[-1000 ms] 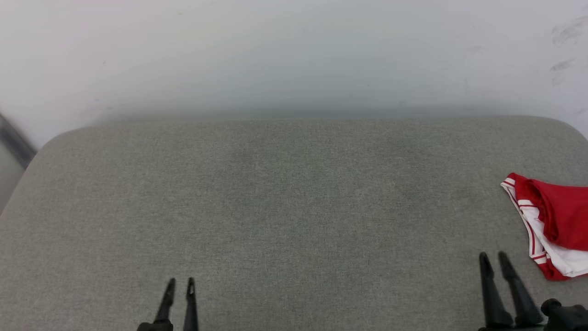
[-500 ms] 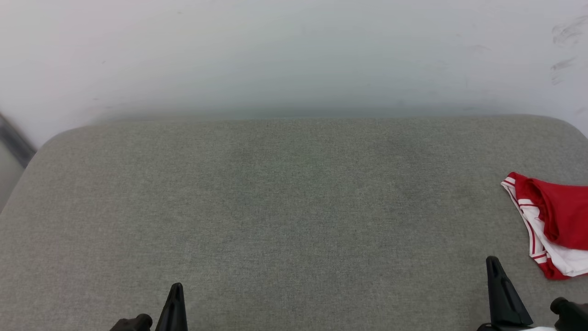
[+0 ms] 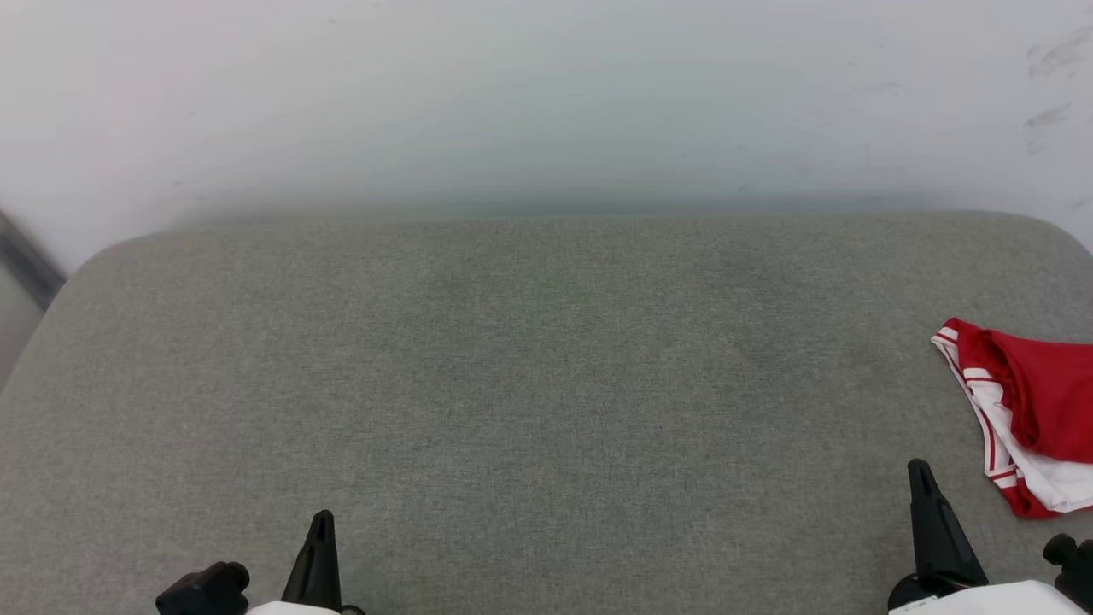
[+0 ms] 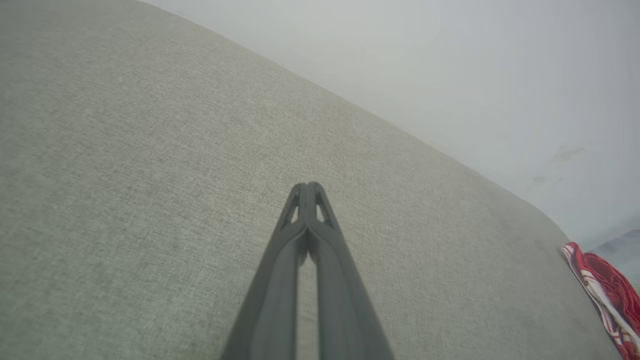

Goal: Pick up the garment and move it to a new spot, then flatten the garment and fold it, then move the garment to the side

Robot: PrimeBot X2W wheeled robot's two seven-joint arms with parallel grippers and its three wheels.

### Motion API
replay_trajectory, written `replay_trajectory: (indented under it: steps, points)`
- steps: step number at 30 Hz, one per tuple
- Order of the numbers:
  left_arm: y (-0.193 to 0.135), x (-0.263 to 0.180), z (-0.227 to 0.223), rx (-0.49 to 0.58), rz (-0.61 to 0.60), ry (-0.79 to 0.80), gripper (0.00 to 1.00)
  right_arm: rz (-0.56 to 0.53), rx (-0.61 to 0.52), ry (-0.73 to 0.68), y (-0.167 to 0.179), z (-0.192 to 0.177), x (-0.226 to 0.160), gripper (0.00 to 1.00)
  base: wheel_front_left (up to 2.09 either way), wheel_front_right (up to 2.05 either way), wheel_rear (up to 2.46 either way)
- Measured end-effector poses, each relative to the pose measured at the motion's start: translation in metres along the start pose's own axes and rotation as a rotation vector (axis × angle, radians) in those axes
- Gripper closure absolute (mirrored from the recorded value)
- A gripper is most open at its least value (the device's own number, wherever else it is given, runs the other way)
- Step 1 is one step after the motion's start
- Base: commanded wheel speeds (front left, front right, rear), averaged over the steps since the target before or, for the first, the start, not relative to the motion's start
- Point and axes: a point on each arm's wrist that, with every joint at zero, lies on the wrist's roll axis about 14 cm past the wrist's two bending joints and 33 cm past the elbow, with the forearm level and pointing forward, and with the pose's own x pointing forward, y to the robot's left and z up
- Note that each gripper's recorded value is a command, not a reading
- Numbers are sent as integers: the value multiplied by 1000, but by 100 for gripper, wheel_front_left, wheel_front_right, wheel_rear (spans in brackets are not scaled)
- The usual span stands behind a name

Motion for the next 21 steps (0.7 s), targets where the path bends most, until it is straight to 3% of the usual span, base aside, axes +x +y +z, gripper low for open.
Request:
replay_trajectory:
  steps: [21]
  points:
    - [0, 16, 4, -321, -4, 32, 100, -35, 288, 13, -5, 1, 13, 100, 0, 0, 0]
